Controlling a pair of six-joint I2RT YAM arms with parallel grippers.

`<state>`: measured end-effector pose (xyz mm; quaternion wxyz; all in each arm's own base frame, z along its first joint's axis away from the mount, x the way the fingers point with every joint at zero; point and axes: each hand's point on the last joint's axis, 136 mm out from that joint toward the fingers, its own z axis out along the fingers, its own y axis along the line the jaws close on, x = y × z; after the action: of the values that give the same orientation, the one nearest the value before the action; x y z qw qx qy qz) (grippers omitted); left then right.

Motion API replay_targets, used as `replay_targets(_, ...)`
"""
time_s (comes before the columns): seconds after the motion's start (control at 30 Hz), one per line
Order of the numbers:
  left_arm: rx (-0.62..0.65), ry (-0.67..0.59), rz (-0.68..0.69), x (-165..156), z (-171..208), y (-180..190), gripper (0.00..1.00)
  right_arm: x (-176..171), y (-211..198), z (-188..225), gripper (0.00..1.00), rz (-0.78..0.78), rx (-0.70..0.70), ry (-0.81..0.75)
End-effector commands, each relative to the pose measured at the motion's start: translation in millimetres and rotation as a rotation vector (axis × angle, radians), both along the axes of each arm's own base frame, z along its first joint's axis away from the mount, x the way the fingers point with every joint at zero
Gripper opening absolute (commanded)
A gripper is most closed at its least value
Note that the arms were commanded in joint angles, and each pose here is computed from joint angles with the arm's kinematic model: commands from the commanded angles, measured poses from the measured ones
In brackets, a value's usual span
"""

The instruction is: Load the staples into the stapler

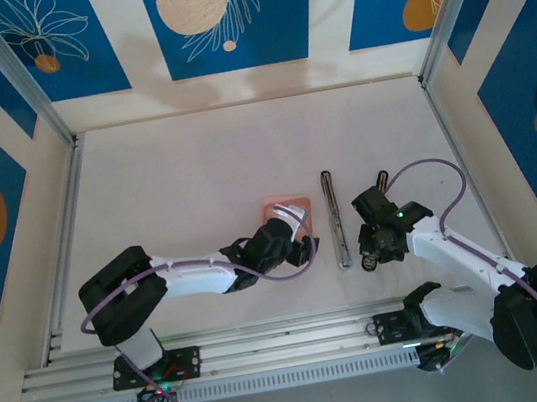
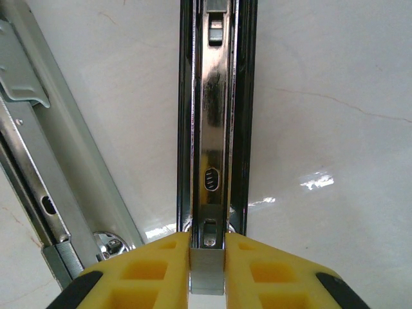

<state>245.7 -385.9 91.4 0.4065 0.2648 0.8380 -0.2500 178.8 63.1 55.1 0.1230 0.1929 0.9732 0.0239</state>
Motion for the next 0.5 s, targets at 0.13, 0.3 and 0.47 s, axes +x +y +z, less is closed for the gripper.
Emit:
replay_targets(0.13, -0.014, -0.001, 0.007, 5.5, 9.0, -3.5, 0.66, -7.1, 1.1, -2.1, 0.23, 0.000, 0.014, 0.015)
replay_targets(0.3, -0.013, -0.001, 0.007, 5.8, 8.7, -3.8, 0.66, -7.2, 1.5, -2.2, 0.23, 0.001, 0.016, 0.015)
replay_targets(0.47, -0.013, -0.001, 0.006, 5.7, 9.0, -4.1, 0.66, -6.6, 1.9, -0.2, 0.23, 0.001, 0.021, 0.011)
